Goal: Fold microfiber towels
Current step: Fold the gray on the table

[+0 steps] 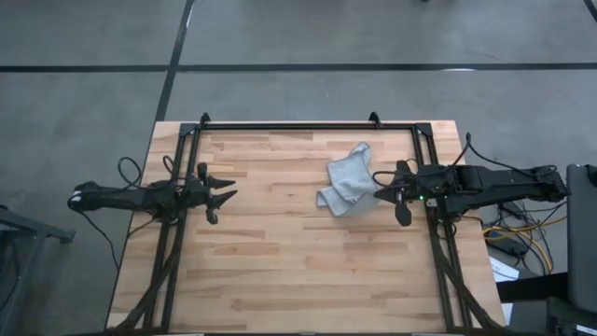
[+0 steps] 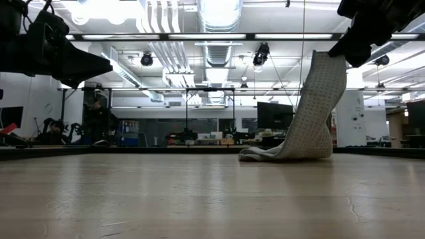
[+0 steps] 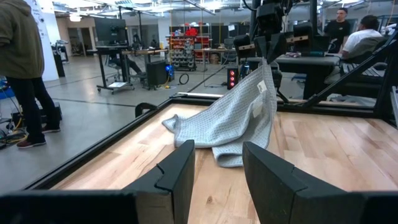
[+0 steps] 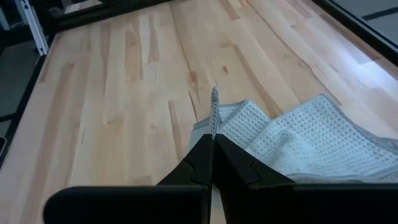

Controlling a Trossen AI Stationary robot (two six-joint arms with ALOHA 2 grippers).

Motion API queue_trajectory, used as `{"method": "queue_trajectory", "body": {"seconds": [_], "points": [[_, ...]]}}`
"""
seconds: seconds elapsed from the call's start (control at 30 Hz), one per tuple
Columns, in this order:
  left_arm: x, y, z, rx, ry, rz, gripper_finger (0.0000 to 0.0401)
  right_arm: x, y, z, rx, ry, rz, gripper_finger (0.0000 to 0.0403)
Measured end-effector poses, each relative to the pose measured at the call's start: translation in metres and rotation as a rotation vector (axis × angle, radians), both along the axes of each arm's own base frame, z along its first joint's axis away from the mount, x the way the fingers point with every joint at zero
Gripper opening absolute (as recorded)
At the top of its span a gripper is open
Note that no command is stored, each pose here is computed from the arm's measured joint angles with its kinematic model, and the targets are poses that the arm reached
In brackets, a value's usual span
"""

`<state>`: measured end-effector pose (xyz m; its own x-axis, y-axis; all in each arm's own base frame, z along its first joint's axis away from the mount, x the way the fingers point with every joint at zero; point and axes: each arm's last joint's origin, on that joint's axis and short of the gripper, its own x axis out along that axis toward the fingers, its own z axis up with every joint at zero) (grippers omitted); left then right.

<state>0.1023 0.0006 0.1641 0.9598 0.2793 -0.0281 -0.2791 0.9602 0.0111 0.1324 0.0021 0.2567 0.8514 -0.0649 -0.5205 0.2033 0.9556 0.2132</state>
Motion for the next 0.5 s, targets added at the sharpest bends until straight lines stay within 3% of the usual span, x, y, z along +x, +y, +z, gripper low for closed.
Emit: {"method": "queue_trajectory", "body": {"seconds": [0.23,0.4,0.5], "points": [[0.000,0.000,0.000,-0.004,-0.005,0.001,0.0140,0.000,0.000,0.000,0.032,-0.003,-0.031,0.0008],[0.000,0.000,0.009,-0.131,-0.128,-0.005,0.0140,0.000,0.000,0.000,0.073,-0.006,-0.059,0.0008],[0.000,0.000,0.011,-0.148,-0.152,-0.011,0.0140,0.000,-0.001,0.000,0.067,-0.007,-0.077,0.0008]]}}
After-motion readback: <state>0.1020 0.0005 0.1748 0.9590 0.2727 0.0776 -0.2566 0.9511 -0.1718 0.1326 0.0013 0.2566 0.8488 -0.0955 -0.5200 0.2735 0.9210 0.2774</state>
